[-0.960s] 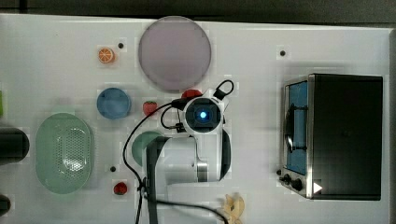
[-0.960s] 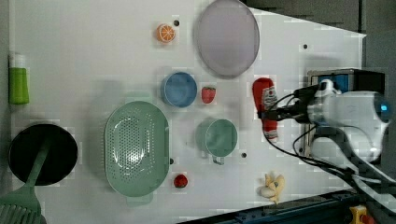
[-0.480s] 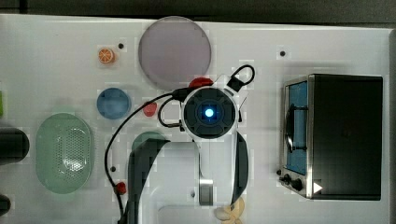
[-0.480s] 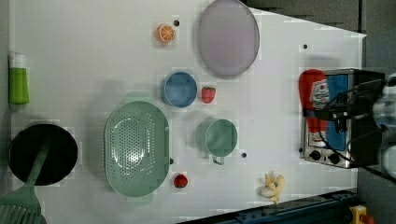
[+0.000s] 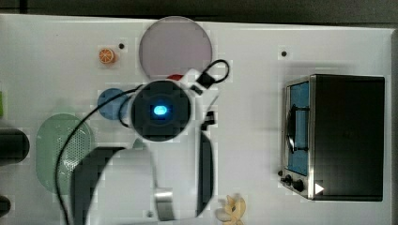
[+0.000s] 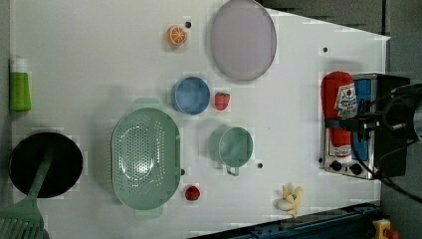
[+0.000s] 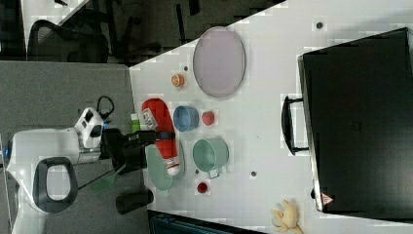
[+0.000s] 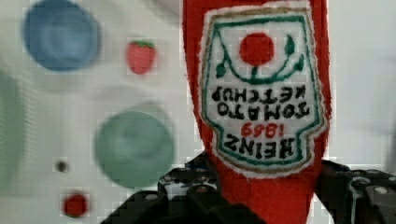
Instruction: Pick Ketchup from the table and place it in strainer.
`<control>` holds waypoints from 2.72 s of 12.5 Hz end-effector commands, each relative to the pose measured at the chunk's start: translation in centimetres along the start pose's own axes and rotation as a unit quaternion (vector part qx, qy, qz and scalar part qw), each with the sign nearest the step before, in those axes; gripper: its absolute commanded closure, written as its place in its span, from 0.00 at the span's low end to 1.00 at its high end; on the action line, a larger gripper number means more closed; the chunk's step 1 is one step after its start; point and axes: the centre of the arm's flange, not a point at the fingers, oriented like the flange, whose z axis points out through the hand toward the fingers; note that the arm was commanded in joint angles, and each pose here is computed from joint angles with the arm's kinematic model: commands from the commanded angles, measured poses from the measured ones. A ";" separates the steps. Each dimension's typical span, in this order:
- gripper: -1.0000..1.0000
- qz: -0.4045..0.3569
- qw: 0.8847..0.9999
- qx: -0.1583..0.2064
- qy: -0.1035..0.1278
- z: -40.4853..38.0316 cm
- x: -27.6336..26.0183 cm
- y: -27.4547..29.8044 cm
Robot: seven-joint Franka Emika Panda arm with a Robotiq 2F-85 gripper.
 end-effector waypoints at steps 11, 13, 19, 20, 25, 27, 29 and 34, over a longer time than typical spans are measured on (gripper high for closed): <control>0.41 0.080 0.993 0.087 0.018 8.5 0.4 -27.7; 0.41 0.097 0.990 0.107 0.003 10.9 0.1 -30.1; 0.41 0.128 0.979 0.158 -0.016 17.6 -0.1 -34.0; 0.38 0.130 0.978 0.161 -0.020 18.6 0.0 -33.9; 0.00 0.128 0.979 0.159 -0.013 19.6 0.5 -33.4; 0.00 0.163 0.973 0.162 0.009 16.9 1.2 -32.8; 0.00 0.197 0.969 0.146 0.023 13.7 1.8 -30.9; 0.00 0.273 0.958 0.078 0.047 3.3 4.4 -20.5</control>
